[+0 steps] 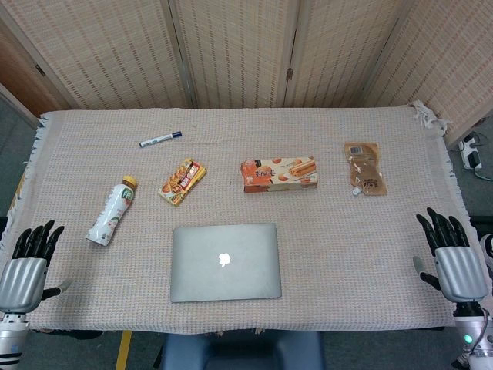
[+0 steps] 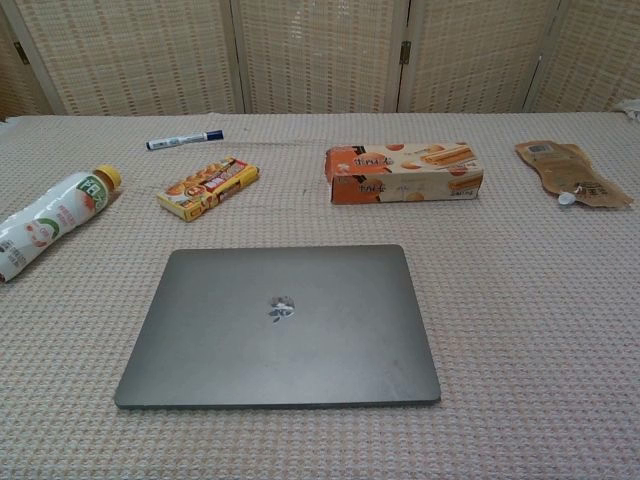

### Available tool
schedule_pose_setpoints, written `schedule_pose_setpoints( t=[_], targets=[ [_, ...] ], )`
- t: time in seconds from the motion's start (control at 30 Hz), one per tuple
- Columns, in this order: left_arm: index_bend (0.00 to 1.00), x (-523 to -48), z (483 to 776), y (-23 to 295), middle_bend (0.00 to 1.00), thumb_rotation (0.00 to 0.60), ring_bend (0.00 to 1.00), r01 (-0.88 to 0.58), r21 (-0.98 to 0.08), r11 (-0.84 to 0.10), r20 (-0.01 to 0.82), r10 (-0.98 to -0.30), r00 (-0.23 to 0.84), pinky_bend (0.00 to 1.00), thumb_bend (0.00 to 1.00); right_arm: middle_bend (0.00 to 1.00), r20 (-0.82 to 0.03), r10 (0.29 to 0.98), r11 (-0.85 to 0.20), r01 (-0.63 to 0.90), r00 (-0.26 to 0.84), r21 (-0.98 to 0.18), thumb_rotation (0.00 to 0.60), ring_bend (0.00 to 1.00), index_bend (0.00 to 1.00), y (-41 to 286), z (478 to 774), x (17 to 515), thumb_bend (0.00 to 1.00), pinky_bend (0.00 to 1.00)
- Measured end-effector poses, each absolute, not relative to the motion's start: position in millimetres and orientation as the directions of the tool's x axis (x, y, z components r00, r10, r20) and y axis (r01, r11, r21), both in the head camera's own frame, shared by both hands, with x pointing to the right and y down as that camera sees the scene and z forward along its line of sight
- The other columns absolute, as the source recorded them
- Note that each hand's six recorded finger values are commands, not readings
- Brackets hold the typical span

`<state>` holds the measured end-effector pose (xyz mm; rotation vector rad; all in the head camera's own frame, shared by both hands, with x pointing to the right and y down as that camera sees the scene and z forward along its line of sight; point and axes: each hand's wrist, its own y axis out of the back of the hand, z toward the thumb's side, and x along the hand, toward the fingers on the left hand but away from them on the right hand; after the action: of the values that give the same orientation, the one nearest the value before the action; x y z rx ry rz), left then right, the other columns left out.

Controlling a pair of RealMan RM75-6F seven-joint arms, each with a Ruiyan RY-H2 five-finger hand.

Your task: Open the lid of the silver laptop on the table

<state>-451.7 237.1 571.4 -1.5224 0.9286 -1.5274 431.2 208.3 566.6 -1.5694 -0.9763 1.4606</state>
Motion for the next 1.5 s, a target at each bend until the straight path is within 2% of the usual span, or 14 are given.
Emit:
schedule_pose_setpoints(
  t=[0.33, 0.53, 0.63, 0.8, 0.93, 1.17, 1.37, 1.5],
  targets=[
    [0.0, -449.9, 572.8, 236.5, 0.03, 0.6, 0.0, 0.025, -0.902, -0.432, 0.432, -0.901, 0.023, 0.0, 0.01, 0.0, -0.403, 0.914, -0.405, 0.034, 0.051, -0.914, 0.6, 0.07, 0.0, 208.4, 564.7, 431.9, 0.43, 0.0],
    [0.0, -441.8, 573.6, 231.2, 0.03, 0.6, 0.0, 0.029, -0.904, -0.426, 0.427, -0.902, 0.068, 0.0, 0.01, 0.0, -0.396, 0.917, -0.398, 0.037, 0.048, -0.917, 0.6, 0.07, 0.0, 208.7, 563.0, 434.2, 0.43, 0.0],
    [0.0, -431.9, 574.4, 225.8, 0.04, 0.6, 0.0, 0.027, -0.907, -0.42, 0.42, -0.9, 0.117, 0.0, 0.01, 0.0, -0.39, 0.919, -0.392, 0.037, 0.05, -0.919, 0.6, 0.06, 0.0, 207.7, 561.6, 434.3, 0.43, 0.0],
    [0.02, -398.3, 578.0, 214.4, 0.05, 0.6, 0.0, -0.014, -0.905, -0.425, 0.405, -0.872, 0.275, 0.0, 0.01, 0.0, -0.385, 0.921, -0.388, 0.039, 0.058, -0.921, 0.6, 0.07, 0.0, 205.4, 560.5, 433.1, 0.43, 0.0],
    [0.03, -356.0, 584.2, 205.1, 0.05, 0.6, 0.0, -0.043, -0.89, -0.454, 0.389, -0.805, 0.448, 0.0, 0.01, 0.0, -0.387, 0.92, -0.39, 0.039, 0.064, -0.92, 0.6, 0.07, 0.0, 203.7, 561.1, 431.5, 0.43, 0.0],
    [0.04, -267.9, 595.8, 203.3, 0.05, 0.6, 0.0, -0.048, -0.859, -0.51, 0.334, -0.627, 0.704, 0.0, 0.01, 0.0, -0.393, 0.917, -0.397, 0.034, 0.071, -0.917, 0.6, 0.07, 0.0, 202.4, 561.5, 429.2, 0.43, 0.0],
    [0.05, -205.4, 607.5, 214.8, 0.06, 0.6, 0.0, -0.038, -0.827, -0.561, 0.301, -0.498, 0.813, 0.0, 0.01, 0.0, -0.4, 0.913, -0.403, 0.032, 0.073, -0.914, 0.6, 0.07, 0.0, 203.7, 562.4, 428.8, 0.43, 0.0],
    [0.05, -176.8, 617.7, 224.8, 0.06, 0.6, 0.0, -0.009, -0.809, -0.587, 0.305, -0.433, 0.848, 0.0, 0.02, 0.0, -0.405, 0.912, -0.408, 0.033, 0.069, -0.913, 0.6, 0.07, 0.0, 204.8, 563.6, 430.6, 0.43, 0.0]
  ],
)
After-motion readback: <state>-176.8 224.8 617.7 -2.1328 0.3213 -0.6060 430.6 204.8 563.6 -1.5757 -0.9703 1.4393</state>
